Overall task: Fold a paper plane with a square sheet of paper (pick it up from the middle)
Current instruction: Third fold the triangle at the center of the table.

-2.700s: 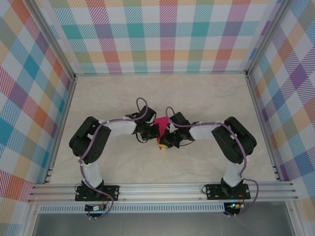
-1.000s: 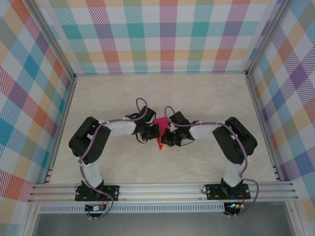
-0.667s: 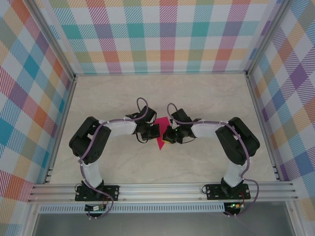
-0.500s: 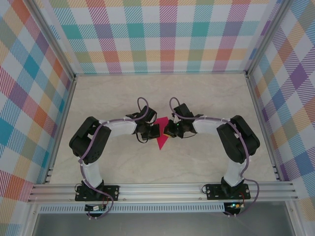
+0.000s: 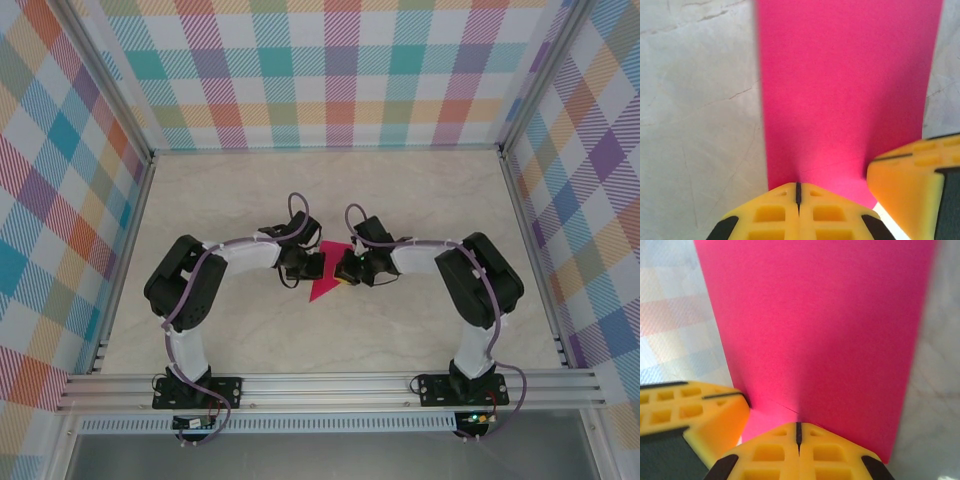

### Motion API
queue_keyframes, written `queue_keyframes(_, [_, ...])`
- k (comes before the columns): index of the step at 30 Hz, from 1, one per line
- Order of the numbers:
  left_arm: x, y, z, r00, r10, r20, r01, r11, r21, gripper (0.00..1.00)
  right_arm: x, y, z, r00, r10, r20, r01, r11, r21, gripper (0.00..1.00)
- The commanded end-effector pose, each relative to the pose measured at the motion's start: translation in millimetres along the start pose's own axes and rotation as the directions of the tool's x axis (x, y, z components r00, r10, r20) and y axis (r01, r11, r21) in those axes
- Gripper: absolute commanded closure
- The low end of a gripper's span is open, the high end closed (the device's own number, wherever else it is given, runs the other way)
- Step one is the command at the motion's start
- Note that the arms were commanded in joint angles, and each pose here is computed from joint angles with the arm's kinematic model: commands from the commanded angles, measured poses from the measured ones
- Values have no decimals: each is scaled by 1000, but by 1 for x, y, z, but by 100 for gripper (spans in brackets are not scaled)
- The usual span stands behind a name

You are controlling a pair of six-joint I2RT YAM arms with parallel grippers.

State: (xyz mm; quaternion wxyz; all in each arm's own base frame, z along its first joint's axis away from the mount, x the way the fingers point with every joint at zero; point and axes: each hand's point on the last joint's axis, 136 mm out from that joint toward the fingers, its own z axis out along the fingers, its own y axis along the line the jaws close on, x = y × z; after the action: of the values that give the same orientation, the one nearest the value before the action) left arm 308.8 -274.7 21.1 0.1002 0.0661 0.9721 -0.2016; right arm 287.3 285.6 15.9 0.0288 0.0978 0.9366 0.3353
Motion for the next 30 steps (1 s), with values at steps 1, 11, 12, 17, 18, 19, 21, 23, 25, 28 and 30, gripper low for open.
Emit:
queue_keyframes(1, [8, 15, -5, 1000, 2, -32, -4, 998, -59, 100, 15, -24, -5, 993, 114, -4, -114, 991, 75, 100])
queue_keyframes(11, [14, -23, -43, 940, -330, 91, 294, 914, 281, 98, 11, -23, -7, 990, 138, 22, -139, 988, 71, 100])
queue_keyframes(12, [19, -26, -42, 934, -349, 78, 309, 897, 315, 100, 10, -23, -7, 990, 137, 22, -138, 988, 70, 100])
queue_keyframes(17, [38, -18, -31, 928, -370, 41, 339, 887, 314, 100, 11, -26, -6, 991, 136, 18, -137, 987, 80, 100])
queue_keyframes(18, [41, -18, -27, 929, -368, 30, 340, 886, 316, 100, 12, -27, -5, 991, 136, 16, -137, 987, 84, 100])
queue_keyframes(19, [44, -16, -24, 929, -369, 17, 346, 884, 313, 100, 11, -27, -5, 991, 135, 17, -136, 987, 86, 100])
queue_keyframes(21, [50, -13, -19, 931, -366, -4, 351, 889, 295, 100, 11, -27, -5, 991, 134, 18, -135, 987, 87, 100])
queue_keyframes(23, [54, -10, -16, 931, -364, -17, 353, 891, 285, 100, 11, -27, -5, 991, 135, 18, -136, 987, 89, 100])
queue_keyframes(25, [58, -8, -15, 932, -361, -28, 355, 894, 273, 100, 11, -27, -5, 991, 134, 19, -135, 987, 91, 100])
queue_keyframes(28, [65, -2, -11, 931, -362, -46, 362, 901, 239, 100, 11, -27, -5, 991, 133, 15, -134, 986, 95, 100])
queue_keyframes(30, [72, 3, -7, 929, -366, -60, 370, 903, 216, 100, 10, -25, -6, 992, 123, 14, -124, 988, 91, 100])
